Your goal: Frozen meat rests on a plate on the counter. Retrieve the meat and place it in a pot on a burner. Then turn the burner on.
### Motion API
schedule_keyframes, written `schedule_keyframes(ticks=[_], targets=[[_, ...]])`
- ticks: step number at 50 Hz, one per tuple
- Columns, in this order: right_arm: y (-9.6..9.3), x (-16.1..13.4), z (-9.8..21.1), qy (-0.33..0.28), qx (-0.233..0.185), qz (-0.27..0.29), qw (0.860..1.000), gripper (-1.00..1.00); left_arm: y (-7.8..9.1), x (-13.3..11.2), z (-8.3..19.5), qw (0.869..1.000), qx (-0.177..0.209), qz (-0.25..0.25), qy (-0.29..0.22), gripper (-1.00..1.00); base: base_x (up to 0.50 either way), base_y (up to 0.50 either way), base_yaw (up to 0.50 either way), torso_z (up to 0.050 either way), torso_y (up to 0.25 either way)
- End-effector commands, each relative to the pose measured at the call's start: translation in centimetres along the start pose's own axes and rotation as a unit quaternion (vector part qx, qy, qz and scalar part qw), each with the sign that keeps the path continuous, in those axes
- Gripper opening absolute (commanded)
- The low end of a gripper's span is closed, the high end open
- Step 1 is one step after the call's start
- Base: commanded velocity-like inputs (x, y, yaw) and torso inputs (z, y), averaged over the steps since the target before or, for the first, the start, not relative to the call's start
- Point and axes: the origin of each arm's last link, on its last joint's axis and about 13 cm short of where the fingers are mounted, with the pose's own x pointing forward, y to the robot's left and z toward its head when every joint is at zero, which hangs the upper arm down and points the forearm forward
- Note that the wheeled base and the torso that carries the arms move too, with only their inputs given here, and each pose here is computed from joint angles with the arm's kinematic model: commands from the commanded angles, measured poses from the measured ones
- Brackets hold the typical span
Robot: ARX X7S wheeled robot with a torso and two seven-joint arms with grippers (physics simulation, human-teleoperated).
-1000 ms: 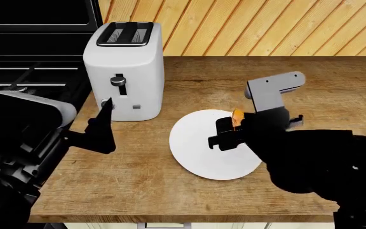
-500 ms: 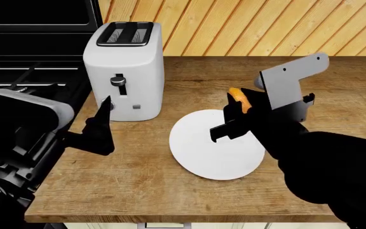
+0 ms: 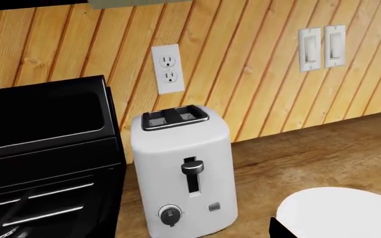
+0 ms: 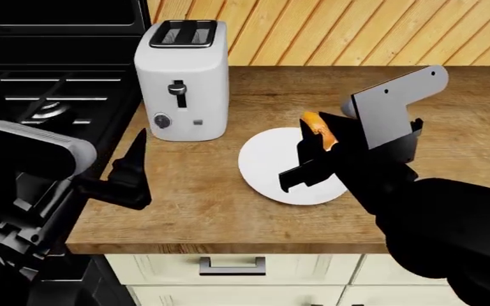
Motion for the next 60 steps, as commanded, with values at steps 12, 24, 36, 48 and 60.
schedule_keyframes(ticks=[12, 24, 36, 48, 60], targets=[[0.0, -0.2, 1.1, -0.027, -0.013, 0.009, 1.0, -1.0, 0.6, -0.4, 1.0, 0.999, -0.011, 0.015, -0.026, 1.0, 0.0, 0.5, 0.0, 0.0, 0.0], [0.2, -0.2, 1.4, -0.027, -0.016, 0.02, 0.999, -1.0, 1.4, -0.7, 2.2, 0.998, -0.012, 0.036, -0.05, 1.0, 0.0, 0.5, 0.0, 0.0, 0.0], [0.3, -0.1, 1.5, -0.025, -0.019, 0.028, 0.999, -1.0, 1.4, -0.7, 2.1, 0.998, -0.011, 0.041, -0.046, 1.0, 0.0, 0.5, 0.0, 0.0, 0.0], [0.4, -0.3, 1.5, -0.027, -0.022, 0.031, 0.999, -1.0, 1.5, -0.8, 2.0, 0.998, -0.011, 0.043, -0.045, 1.0, 0.0, 0.5, 0.0, 0.0, 0.0], [0.5, -0.2, 1.6, -0.027, -0.024, 0.034, 0.999, -1.0, 1.6, -0.7, 1.8, 0.998, -0.013, 0.045, -0.043, 1.0, 0.0, 0.5, 0.0, 0.0, 0.0]])
